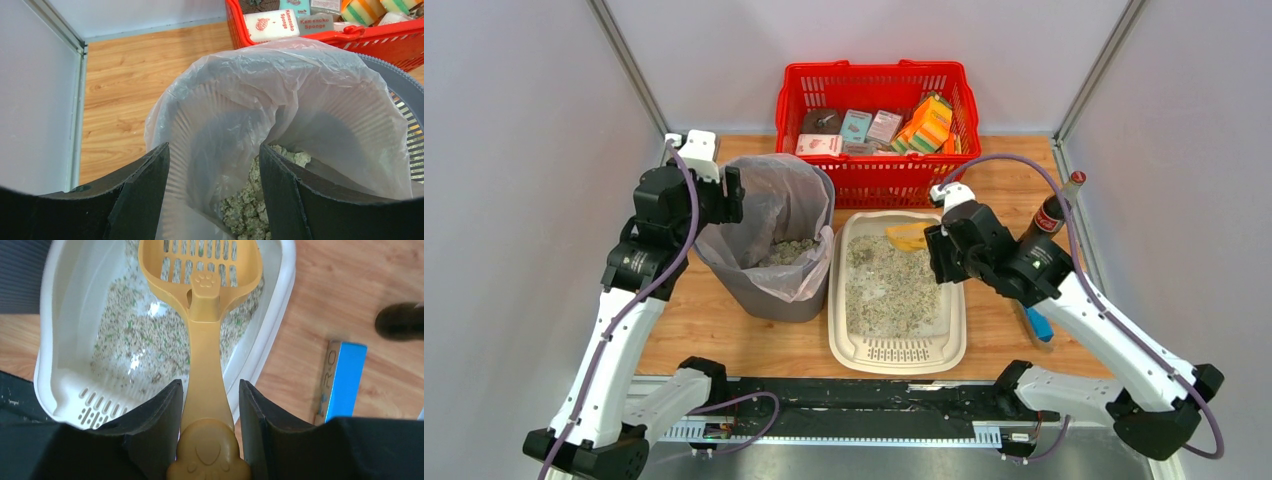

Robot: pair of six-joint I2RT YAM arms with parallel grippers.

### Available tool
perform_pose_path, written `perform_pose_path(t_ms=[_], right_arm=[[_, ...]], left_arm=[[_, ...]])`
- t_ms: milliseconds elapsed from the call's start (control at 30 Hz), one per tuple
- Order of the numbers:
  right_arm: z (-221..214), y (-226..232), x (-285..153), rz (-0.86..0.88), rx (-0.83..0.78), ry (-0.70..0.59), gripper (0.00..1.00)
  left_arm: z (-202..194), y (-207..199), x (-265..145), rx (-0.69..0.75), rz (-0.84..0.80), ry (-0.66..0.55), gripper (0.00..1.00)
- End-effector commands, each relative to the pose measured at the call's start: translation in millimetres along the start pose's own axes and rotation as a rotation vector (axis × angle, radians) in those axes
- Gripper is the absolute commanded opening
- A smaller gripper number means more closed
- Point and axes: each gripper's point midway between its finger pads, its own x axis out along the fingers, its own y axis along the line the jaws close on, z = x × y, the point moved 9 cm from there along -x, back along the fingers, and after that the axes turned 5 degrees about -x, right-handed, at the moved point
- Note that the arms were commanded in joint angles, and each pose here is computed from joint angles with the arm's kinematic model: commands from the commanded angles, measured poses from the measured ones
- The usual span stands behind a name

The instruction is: Clean the litter box

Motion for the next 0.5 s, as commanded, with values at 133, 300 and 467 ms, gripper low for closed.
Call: perform_pose_path(t_ms=[133,300,467], right_arm=[[-5,22,-13,0.054,0.018,0.235,0.0],[-7,43,4,0.07,0.019,0.264,0.0],[-4,60,24,0.12,0.085,0.246,0.0]], left_arm=[[6,5,-4,0.038,0.034,-0.055,0.73],[6,9,-8,0.037,0.079,-0.071,0.73],[4,8,-7,0.036,0.068,-0.076,0.73]])
